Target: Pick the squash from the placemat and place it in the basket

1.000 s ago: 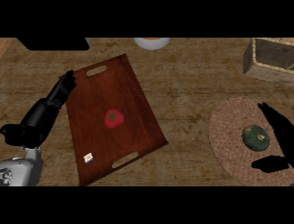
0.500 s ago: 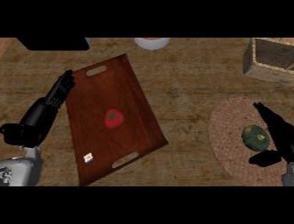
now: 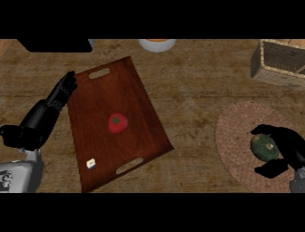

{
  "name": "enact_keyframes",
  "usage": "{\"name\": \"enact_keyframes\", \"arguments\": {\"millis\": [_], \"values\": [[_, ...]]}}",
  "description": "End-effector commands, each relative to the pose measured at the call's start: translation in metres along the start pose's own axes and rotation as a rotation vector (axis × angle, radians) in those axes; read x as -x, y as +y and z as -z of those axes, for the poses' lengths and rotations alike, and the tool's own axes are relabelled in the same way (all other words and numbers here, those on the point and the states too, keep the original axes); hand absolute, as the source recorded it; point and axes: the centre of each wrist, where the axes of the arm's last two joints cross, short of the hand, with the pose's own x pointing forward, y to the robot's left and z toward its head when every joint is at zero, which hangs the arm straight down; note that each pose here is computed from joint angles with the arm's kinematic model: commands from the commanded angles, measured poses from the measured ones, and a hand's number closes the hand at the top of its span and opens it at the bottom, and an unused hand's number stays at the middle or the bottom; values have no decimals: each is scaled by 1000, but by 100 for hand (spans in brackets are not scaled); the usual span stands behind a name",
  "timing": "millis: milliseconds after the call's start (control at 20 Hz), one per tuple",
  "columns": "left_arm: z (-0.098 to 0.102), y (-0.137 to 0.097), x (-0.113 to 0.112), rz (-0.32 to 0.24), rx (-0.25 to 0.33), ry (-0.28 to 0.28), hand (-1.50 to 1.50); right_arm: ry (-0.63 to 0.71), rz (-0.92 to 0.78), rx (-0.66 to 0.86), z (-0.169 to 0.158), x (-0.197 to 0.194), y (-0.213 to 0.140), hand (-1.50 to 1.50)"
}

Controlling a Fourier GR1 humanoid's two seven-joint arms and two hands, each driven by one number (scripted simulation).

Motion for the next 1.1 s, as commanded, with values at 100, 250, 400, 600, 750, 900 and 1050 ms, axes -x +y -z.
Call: {"name": "enact_keyframes", "arguments": {"millis": [100,250,400,600,750,900,1050], "values": [[-5,-15,-1,3,3,0,0,-13,-41,-18,11,-8,0,150],[5,-12,-4,-1,-1,1,0,-68,-140,-16,-6,-12,19,150],[-6,-3,5,7,-8,4,0,-88,-176,40,6,-26,17,150],[-8,6,-8,7,-1,-2,0,-151,-190,-3,10,-103,-20,150],[-2,-2,-13,-3,0,3,0,-190,-205,-11,2,-132,-50,150],[5,-3,-13,8,5,1,0,-208,-134,50,-9,-157,-55,150],[6,6,-3,0,-1,8,0,-245,-6,70,-24,-150,-52,150]]}}
